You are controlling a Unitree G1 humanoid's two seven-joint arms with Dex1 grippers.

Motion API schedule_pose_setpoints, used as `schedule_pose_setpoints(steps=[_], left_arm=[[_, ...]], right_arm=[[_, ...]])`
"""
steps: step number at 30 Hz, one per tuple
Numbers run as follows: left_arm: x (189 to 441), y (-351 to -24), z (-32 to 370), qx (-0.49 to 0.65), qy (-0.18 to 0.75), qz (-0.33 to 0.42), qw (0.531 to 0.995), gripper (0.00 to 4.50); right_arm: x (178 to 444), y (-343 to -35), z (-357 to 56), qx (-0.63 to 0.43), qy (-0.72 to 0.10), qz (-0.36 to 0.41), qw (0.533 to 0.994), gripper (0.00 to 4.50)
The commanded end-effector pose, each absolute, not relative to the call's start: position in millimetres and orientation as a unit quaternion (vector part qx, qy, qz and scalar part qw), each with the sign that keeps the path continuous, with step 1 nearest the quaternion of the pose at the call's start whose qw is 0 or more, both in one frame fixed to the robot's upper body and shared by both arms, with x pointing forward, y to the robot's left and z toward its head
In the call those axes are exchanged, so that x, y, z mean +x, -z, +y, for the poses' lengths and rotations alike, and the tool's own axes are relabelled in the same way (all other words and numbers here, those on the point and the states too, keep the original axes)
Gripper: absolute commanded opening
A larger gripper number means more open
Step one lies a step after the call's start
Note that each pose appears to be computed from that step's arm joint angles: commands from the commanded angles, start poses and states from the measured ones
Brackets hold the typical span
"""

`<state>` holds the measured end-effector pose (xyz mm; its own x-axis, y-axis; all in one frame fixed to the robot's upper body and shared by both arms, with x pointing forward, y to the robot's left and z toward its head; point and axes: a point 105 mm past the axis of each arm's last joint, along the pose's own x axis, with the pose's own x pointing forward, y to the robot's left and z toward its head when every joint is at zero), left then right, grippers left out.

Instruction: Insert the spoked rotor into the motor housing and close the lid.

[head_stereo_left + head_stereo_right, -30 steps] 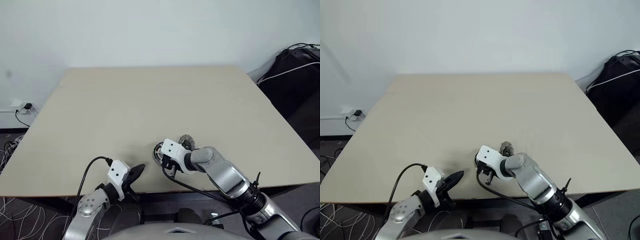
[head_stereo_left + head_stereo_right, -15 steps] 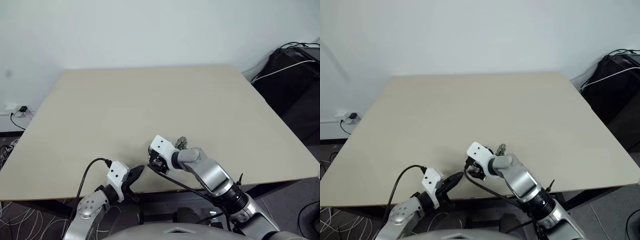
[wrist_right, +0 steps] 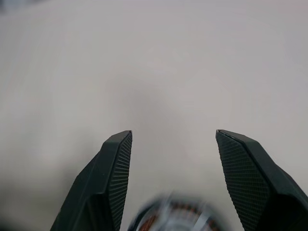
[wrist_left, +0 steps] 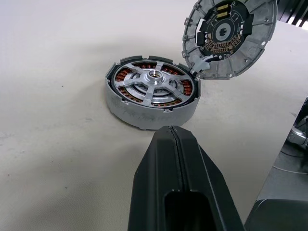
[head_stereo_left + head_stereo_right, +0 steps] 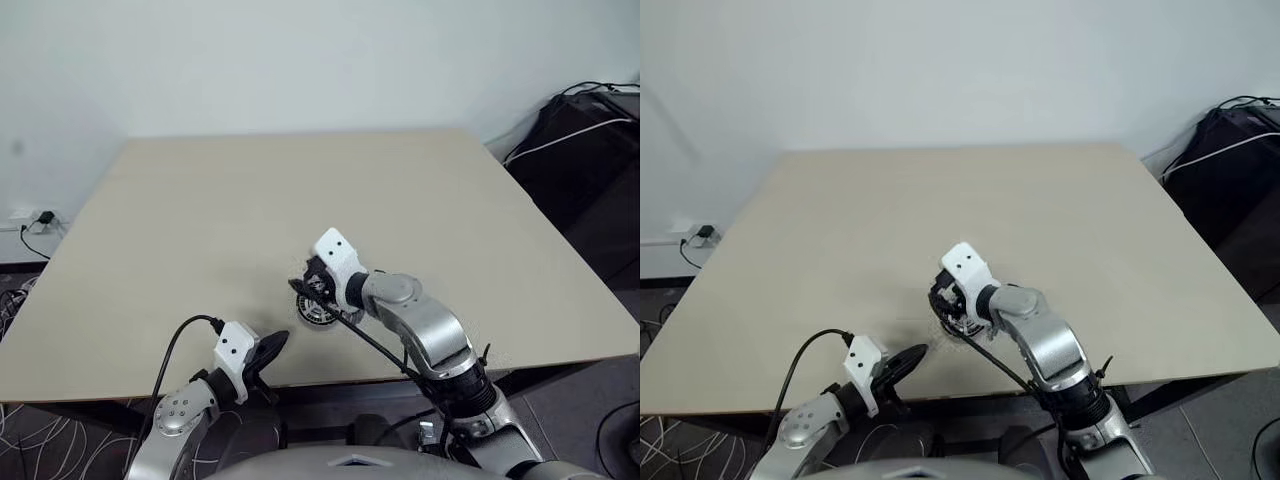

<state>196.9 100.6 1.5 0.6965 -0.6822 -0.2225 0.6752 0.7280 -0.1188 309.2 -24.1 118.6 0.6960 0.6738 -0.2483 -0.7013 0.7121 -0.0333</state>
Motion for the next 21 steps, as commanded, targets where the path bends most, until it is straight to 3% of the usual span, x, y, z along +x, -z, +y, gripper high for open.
schedule_pose_setpoints(steps=[1, 3, 6, 10, 12, 16, 21], left_arm=[[200, -11, 100, -0.015, 0.371, 0.109, 0.922, 0.00], [200, -11, 100, -0.016, 0.372, 0.108, 0.922, 0.00], [200, -10, 98, -0.011, 0.373, 0.106, 0.922, 0.00], [198, -10, 99, -0.009, 0.374, 0.108, 0.921, 0.00], [198, -10, 100, -0.008, 0.375, 0.108, 0.921, 0.00], [200, -11, 103, -0.005, 0.377, 0.108, 0.920, 0.00], [201, -12, 101, -0.002, 0.385, 0.110, 0.916, 0.00]], right_arm=[[328, -164, -53, -0.064, -0.289, 0.010, 0.955, 2.97], [337, -170, -81, -0.104, -0.225, -0.011, 0.969, 2.80], [339, -164, -126, -0.302, -0.148, -0.054, 0.940, 2.06], [321, -108, -193, -0.398, -0.096, 0.064, 0.910, 0.77], [306, -90, -205, -0.402, -0.104, 0.105, 0.903, 0.09], [258, -42, -206, -0.411, -0.185, 0.210, 0.868, 0.04], [237, -38, -171, -0.317, -0.251, 0.212, 0.890, 0.04]])
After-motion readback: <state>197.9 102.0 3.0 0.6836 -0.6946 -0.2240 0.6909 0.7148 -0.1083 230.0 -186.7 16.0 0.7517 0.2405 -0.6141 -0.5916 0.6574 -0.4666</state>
